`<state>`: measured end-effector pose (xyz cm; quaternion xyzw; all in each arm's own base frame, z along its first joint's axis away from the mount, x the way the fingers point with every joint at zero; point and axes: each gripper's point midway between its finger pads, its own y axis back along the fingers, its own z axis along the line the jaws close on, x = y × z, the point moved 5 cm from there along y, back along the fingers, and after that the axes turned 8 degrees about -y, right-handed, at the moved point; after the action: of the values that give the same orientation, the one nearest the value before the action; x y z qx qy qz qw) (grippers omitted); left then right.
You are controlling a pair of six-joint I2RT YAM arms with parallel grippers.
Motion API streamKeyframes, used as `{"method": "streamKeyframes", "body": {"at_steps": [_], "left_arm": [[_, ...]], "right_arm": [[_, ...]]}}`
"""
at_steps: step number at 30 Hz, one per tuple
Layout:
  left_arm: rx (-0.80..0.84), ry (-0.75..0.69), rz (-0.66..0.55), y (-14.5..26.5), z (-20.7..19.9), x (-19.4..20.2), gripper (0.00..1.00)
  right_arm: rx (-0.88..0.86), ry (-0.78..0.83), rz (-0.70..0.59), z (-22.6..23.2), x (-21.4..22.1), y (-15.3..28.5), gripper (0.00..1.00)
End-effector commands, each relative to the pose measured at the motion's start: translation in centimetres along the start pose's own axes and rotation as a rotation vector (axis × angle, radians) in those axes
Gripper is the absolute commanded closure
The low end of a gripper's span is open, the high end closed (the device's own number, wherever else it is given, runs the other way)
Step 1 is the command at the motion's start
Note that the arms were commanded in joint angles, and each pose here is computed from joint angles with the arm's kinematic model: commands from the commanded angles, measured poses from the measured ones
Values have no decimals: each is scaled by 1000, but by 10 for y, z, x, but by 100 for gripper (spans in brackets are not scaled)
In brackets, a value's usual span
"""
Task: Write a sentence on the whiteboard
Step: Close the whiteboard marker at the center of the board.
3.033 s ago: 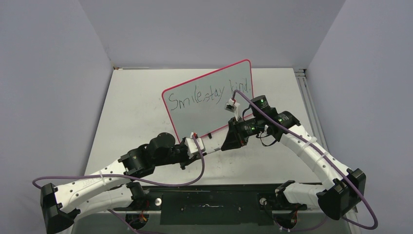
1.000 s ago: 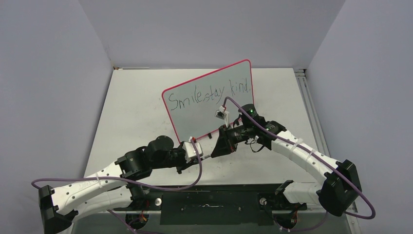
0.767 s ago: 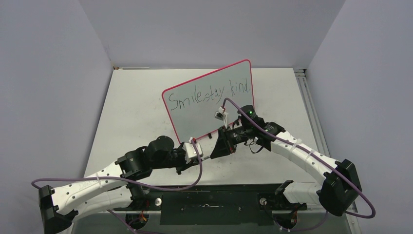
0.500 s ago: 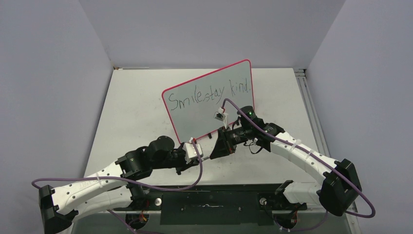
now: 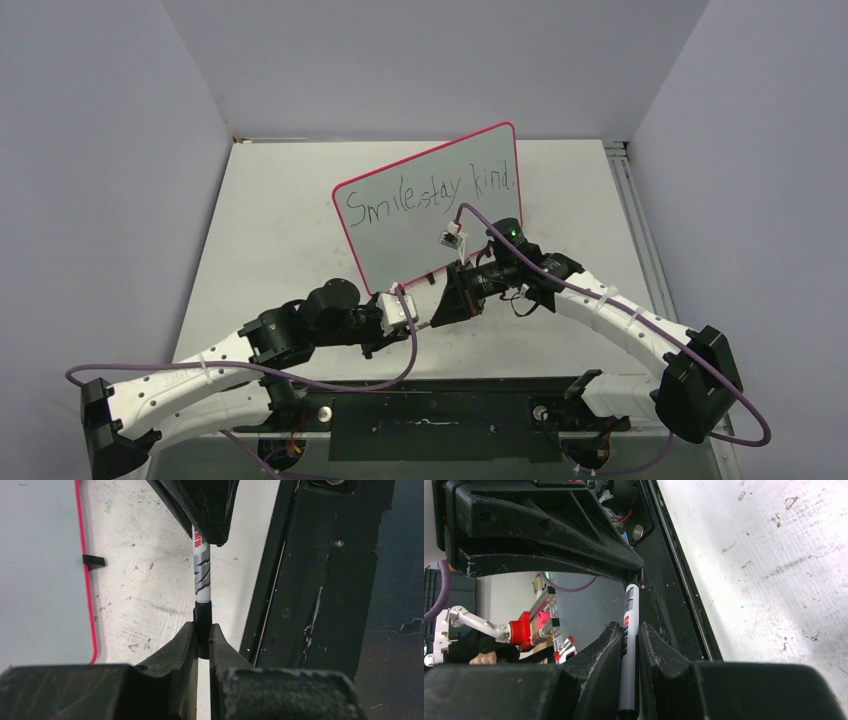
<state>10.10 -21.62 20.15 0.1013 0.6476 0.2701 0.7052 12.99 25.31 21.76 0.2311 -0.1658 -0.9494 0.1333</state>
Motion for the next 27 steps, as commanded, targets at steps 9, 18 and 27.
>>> {"method": "streamKeyframes", "body": {"at_steps": [9,18,27], "left_arm": [[-57,-93,-422,8,16,-95,100],[-45,-89,-435,6,16,-98,100],[-47,-95,-473,6,17,-107,100]], "right_arm": [[-129,91,37,23,2,-14,95],[-137,86,34,23,4,-16,95],[-142,87,33,23,5,-17,95]]}}
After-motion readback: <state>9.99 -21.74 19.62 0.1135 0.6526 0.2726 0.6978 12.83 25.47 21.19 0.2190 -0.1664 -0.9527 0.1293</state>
